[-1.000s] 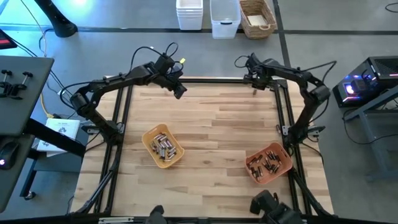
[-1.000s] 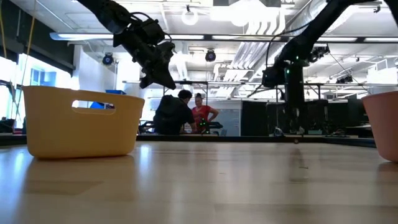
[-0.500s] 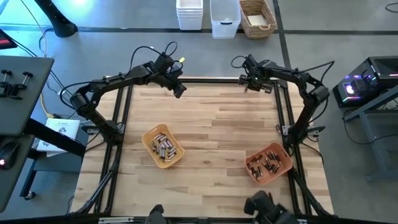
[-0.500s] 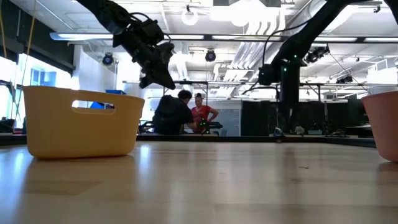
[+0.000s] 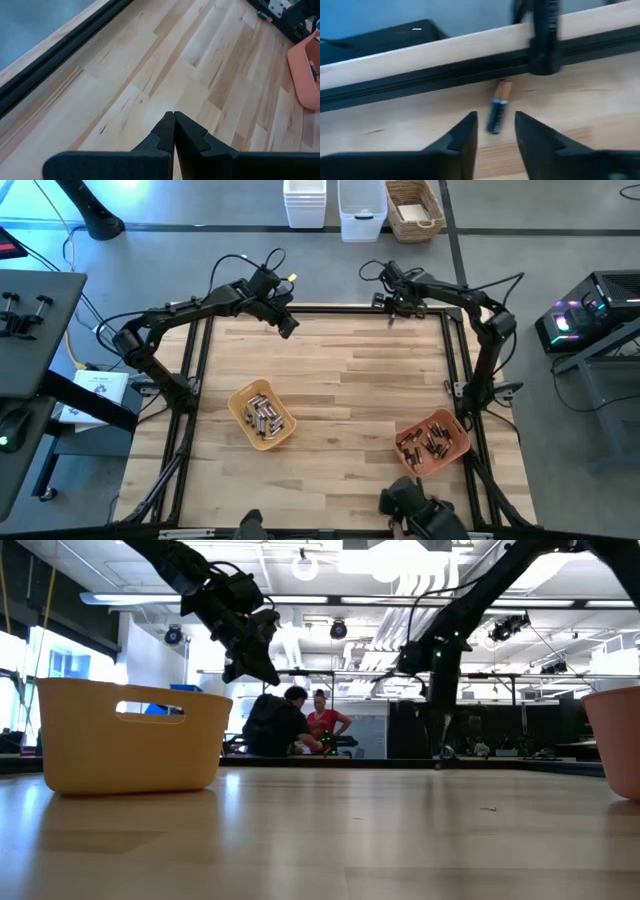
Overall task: Sort batteries
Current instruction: Put the black battery into the orange bin
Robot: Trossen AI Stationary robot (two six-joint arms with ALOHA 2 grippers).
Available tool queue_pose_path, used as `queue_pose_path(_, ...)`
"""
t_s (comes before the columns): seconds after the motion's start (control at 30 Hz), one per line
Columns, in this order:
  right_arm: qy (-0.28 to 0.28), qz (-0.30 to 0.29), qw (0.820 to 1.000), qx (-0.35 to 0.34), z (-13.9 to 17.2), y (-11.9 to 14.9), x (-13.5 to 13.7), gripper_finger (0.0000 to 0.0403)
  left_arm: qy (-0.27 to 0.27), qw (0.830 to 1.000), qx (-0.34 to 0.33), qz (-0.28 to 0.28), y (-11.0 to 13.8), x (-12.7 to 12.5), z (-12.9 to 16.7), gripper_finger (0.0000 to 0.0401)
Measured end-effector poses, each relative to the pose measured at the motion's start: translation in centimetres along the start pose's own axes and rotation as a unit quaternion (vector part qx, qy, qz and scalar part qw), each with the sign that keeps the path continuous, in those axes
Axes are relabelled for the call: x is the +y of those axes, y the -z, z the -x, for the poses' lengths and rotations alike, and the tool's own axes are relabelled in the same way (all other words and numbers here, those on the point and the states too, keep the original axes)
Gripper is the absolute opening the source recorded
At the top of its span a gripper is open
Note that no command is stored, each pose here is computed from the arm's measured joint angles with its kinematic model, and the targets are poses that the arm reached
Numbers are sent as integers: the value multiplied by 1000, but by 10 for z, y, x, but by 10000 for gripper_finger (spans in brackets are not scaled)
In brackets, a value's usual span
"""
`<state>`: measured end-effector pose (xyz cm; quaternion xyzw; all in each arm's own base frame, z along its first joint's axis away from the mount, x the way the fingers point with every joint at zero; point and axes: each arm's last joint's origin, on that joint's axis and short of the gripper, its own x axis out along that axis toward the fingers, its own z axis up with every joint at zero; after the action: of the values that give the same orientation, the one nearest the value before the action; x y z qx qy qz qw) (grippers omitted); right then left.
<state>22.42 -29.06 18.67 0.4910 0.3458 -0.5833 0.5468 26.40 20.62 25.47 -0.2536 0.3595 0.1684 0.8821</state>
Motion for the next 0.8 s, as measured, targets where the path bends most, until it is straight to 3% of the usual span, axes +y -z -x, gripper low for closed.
queue_pose_path(0.1, 48, -8, 999, -4, -6, 0, 2, 148, 0, 1000, 0, -4, 0, 0, 0, 0)
queue_pose_path(0.2, 38, -15, 999, -5, -12, -5, 9, 167, 0, 1000, 1, -12, 0, 0, 0, 0)
queue_pose_path(0.47, 105, -13, 994, 26, -29, 1, 7, 168, 6, 1000, 3, -12, 1, 0, 0, 0)
queue_pose_path(0.7, 104, -8, 994, 27, -36, 0, 7, 167, 6, 1000, 2, -25, 0, 0, 0, 0)
queue_pose_path(0.8, 79, -16, 994, 70, -51, 0, 8, 167, 7, 1000, 2, -25, 0, 0, 0, 0)
